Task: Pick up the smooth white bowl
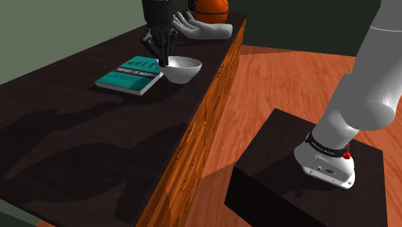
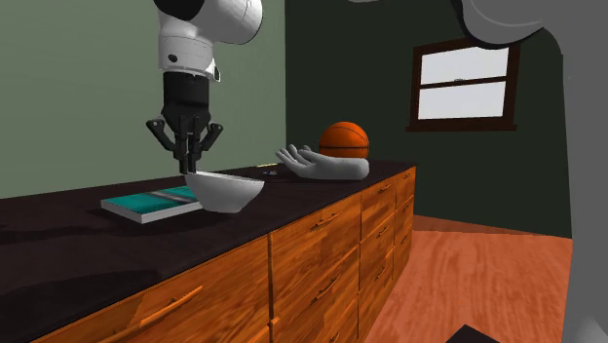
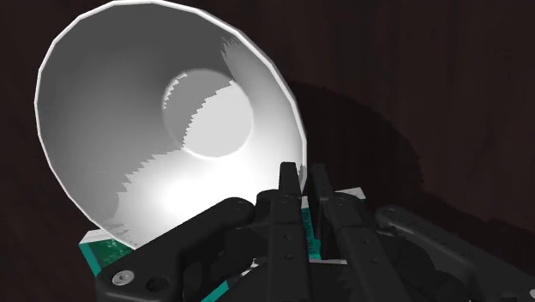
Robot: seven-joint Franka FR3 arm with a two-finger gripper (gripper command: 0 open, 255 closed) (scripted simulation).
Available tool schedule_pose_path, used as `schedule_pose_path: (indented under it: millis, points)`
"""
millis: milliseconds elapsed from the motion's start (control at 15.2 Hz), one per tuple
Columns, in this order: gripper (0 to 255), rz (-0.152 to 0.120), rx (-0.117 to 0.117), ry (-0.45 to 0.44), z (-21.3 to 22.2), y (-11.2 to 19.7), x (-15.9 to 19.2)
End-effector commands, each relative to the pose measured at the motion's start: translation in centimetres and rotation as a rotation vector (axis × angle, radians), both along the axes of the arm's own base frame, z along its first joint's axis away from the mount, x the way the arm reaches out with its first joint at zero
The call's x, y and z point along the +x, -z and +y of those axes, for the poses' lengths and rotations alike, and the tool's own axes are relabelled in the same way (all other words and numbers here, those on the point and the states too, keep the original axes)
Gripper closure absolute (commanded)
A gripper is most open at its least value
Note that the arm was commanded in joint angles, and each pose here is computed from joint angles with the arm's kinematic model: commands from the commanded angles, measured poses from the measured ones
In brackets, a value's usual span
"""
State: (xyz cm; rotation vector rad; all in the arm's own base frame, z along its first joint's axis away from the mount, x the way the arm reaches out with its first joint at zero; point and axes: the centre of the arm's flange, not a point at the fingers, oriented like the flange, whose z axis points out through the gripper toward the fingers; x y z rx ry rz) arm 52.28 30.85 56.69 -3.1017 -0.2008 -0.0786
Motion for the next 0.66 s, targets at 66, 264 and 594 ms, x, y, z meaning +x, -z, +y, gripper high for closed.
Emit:
schedule_pose_path:
  millis: [66,264,594]
  points:
    - [255,0.0,0.0,0.0,-0.1,-1.7,0.0]
    - [255,0.0,0.0,0.0,-0.1,-3.3,0.0]
    - [255,0.0,0.0,0.0,-0.1,-5.0,0.0]
